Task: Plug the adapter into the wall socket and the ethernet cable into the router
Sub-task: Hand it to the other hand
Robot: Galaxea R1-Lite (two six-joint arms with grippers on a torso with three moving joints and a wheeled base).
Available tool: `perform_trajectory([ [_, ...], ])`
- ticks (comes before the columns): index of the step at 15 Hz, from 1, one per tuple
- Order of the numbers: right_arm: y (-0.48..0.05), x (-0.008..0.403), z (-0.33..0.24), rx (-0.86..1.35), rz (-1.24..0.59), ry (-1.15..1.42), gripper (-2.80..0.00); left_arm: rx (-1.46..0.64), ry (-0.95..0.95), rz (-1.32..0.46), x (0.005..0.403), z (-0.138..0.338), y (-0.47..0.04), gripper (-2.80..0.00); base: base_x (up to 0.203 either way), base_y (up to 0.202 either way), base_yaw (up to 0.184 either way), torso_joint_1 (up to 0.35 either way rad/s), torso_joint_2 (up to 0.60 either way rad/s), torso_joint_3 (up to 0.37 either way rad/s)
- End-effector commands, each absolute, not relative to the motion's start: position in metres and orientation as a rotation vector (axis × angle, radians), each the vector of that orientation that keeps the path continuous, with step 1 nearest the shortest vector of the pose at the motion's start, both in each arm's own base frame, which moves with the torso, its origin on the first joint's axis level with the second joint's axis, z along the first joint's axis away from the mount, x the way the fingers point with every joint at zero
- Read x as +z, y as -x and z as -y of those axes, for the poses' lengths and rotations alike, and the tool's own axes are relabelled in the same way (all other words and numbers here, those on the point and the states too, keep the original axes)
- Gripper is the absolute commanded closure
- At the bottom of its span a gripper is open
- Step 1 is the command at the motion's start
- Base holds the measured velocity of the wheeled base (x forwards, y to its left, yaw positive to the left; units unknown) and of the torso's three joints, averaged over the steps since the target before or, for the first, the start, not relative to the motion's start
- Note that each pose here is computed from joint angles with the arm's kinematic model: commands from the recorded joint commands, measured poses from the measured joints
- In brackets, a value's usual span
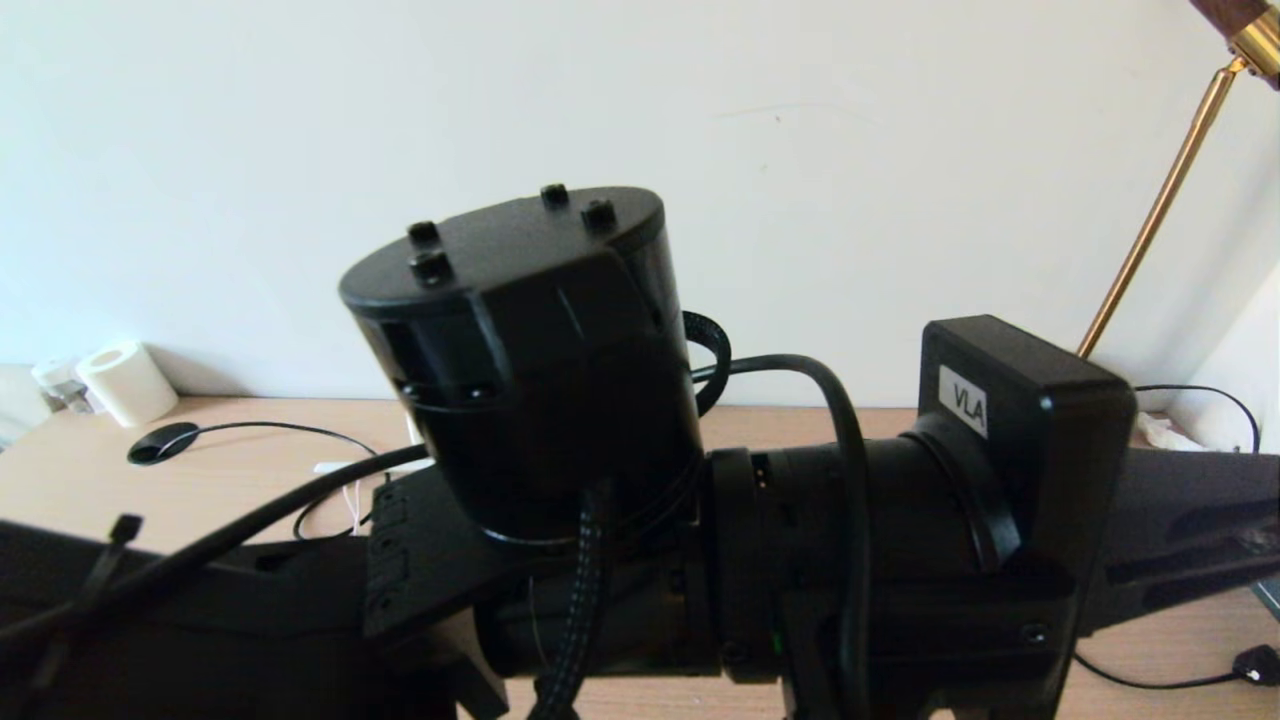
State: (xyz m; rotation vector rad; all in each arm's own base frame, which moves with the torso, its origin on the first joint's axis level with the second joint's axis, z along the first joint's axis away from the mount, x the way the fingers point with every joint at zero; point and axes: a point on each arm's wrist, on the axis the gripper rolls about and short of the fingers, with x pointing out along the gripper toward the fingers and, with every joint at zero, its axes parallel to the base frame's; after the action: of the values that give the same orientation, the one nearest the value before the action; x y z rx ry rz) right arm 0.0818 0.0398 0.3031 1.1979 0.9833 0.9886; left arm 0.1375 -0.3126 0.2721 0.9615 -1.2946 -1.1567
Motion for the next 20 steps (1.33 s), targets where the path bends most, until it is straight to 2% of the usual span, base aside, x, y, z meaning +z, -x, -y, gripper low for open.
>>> perform_trajectory([
  [1, -0.082, 0.303, -0.04, 0.991, -0.992, -1.2, -2.8, -1.152, -0.964, 1.305, 0.272, 0.312, -0.137, 0.0, 0.0, 0.0, 0.0, 0.0, 0.0, 0.0],
  [17, -0.072, 0.302, -0.037, 0.995, -0.979, -1.198, -2.8, -1.128, -0.983, 1.282, 0.275, 0.293, -0.14, 0.0, 0.0, 0.0, 0.0, 0.0, 0.0, 0.0],
  [19, -0.072, 0.302, -0.037, 0.99, -0.967, -1.195, -2.8, -1.126, -0.981, 1.247, 0.274, 0.284, -0.142, 0.0, 0.0, 0.0, 0.0, 0.0, 0.0, 0.0],
  [20, -0.071, 0.302, -0.036, 0.986, -0.943, -1.187, -2.8, -1.141, -0.955, 1.175, 0.271, 0.277, -0.146, 0.0, 0.0, 0.0, 0.0, 0.0, 0.0, 0.0],
])
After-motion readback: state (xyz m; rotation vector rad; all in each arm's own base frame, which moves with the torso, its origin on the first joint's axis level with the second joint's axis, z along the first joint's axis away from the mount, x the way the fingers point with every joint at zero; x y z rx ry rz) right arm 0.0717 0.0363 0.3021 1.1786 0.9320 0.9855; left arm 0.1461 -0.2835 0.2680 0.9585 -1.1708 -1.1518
